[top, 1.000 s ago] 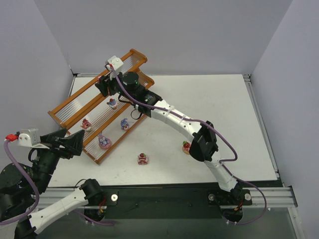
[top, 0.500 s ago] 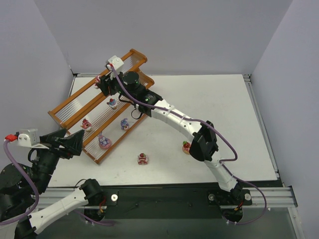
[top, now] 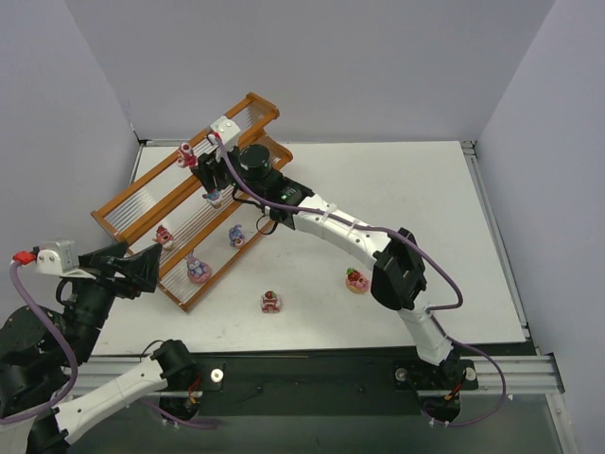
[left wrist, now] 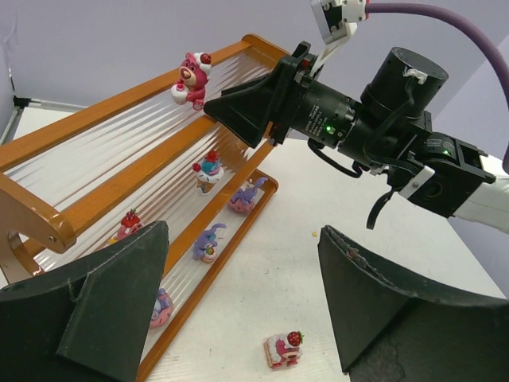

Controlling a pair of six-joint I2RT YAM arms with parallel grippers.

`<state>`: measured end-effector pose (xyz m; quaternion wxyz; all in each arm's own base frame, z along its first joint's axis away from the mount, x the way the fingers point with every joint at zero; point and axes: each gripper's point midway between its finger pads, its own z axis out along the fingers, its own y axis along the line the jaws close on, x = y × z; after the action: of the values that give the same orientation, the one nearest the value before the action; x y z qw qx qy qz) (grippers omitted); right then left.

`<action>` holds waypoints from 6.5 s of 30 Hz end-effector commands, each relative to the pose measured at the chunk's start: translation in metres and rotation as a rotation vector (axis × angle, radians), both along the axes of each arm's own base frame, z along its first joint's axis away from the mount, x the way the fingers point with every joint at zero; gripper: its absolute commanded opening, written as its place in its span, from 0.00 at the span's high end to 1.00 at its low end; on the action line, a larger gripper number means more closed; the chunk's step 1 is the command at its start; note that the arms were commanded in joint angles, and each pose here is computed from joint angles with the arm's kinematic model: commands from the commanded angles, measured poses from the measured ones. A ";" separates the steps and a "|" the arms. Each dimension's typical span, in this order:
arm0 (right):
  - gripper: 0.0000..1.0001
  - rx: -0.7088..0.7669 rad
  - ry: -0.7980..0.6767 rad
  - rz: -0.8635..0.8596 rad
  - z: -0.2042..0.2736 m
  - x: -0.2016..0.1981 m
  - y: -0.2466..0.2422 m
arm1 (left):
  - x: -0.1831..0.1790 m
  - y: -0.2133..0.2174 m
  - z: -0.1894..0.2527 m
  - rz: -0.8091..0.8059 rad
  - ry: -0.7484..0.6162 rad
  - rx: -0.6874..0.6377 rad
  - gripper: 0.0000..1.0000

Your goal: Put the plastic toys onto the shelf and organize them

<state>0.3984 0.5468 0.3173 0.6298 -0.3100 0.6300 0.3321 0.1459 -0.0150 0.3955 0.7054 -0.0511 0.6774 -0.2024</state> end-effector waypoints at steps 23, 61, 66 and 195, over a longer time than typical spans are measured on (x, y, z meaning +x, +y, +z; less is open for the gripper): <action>0.75 0.108 0.054 -0.083 0.063 -0.094 -0.102 | 0.093 -0.097 0.084 0.095 0.035 0.255 0.47; 0.84 0.050 0.203 -0.068 0.023 -0.136 -0.124 | 0.279 0.025 -0.035 -0.039 0.387 -0.214 0.99; 0.84 0.055 0.193 -0.076 0.030 -0.135 -0.126 | 0.284 0.020 -0.051 -0.013 0.429 -0.205 1.00; 0.86 0.061 0.248 -0.191 0.013 -0.113 -0.152 | 0.204 -0.063 0.000 -0.209 0.279 -0.142 1.00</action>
<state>0.2864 0.4072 0.2950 0.5590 -0.2140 0.7414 0.3033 0.3749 -0.0714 0.3446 0.5268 -0.0876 0.7904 -0.3002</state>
